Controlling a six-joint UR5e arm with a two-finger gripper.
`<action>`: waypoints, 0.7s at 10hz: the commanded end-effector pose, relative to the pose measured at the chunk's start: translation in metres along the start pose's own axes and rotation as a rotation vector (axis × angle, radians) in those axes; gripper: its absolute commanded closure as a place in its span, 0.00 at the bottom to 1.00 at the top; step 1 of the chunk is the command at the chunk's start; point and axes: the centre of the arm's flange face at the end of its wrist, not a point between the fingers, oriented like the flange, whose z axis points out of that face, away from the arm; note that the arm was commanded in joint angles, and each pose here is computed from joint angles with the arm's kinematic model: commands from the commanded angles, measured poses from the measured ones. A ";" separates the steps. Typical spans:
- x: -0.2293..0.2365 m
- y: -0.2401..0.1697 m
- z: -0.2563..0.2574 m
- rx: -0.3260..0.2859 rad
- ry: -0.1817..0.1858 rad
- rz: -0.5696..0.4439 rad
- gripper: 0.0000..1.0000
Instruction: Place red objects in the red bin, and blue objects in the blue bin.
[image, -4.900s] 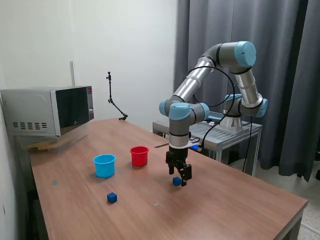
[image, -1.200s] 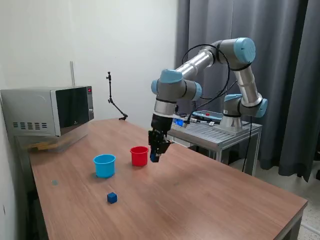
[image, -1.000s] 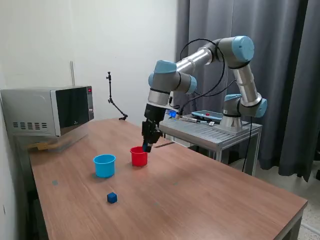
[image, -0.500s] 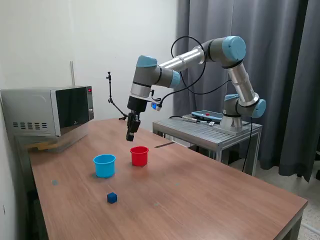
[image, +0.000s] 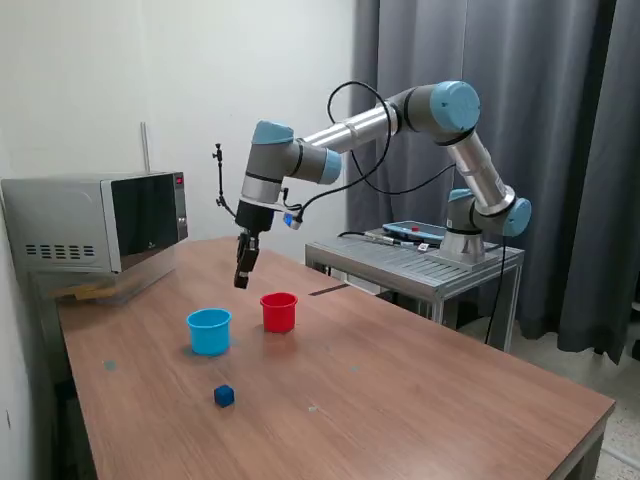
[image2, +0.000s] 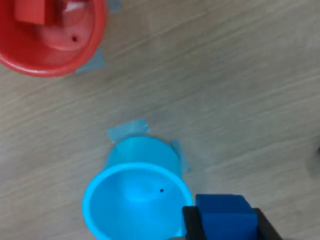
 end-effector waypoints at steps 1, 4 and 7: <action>-0.010 0.014 0.011 -0.004 -0.002 0.018 1.00; -0.029 0.025 0.035 0.031 -0.018 0.042 1.00; -0.039 0.034 0.054 0.041 -0.014 0.058 1.00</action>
